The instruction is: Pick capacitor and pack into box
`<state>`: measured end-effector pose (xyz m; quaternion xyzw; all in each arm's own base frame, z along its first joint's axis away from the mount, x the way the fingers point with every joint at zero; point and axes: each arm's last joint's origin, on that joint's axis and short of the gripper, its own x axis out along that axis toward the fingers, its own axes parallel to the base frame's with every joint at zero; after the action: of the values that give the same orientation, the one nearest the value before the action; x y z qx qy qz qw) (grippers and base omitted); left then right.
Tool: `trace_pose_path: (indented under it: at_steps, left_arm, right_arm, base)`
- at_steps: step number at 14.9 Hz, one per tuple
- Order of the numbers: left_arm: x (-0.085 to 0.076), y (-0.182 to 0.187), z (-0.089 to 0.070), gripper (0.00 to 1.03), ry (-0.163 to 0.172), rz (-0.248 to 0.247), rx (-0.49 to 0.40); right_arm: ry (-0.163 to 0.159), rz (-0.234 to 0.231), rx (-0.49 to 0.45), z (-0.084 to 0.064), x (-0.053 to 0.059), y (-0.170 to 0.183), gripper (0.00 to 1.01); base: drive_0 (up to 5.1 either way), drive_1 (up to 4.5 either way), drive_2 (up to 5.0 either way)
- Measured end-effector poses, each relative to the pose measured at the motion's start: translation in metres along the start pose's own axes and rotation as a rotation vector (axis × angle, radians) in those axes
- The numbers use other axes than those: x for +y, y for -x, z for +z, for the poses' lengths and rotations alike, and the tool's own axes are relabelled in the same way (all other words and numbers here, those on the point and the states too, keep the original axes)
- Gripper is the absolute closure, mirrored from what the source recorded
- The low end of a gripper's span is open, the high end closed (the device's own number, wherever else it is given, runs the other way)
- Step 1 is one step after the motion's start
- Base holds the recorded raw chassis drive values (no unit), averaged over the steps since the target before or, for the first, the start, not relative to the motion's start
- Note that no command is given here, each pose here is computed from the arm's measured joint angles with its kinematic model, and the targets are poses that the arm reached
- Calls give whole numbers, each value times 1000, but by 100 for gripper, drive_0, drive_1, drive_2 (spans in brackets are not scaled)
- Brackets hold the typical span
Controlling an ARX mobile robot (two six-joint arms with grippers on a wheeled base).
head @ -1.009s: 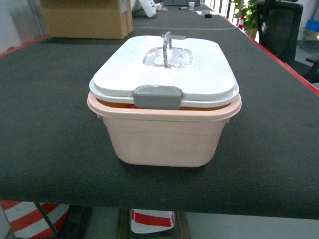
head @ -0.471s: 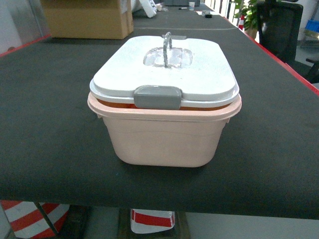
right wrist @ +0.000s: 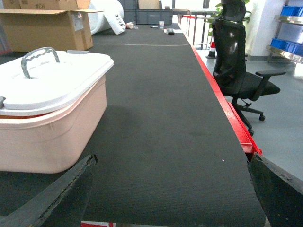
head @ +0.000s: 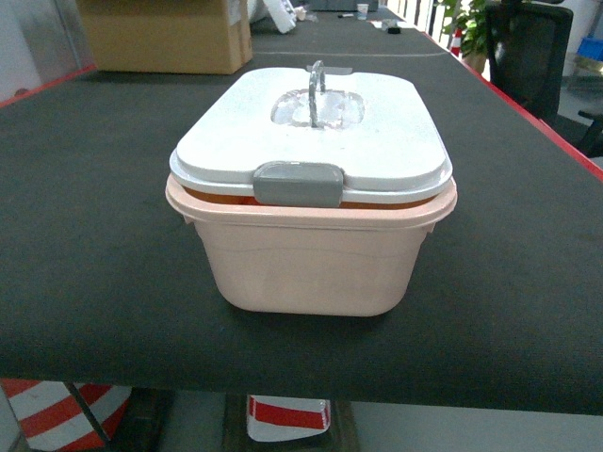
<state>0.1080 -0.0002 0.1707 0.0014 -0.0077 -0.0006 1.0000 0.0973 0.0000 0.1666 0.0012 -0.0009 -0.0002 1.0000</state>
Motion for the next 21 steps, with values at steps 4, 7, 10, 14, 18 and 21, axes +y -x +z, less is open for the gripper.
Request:
trace_pose_path:
  at_steps: [4,7,10,14,18,21]
  left_arm:
    - [0,11,-4,101,0,1,18]
    - [0,11,-3,72,2,0,13]
    - [0,11,-3,32,1,0,13]
    - [0,11,-3,5,1,0,13]
    - [0,11,-3,5,1,0,13]
    - [0,11,-3,5,1,0,13]
  right_arm:
    - [0,0,0,0,0,0,3]
    - [0,0,-1,0,0,0,3]
    - [0,0,0,0,0,0,3]
    - [0,0,0,0,0,0,3]
    - [0,0,0,0,0,0,3]
    - [0,0,0,0,0,0,3]
  base:
    - [0,0,0]
    - [0,0,0]
    - [0,0,0]
    - [0,0,0]
    - [0,0,0]
    - [0,0,0]
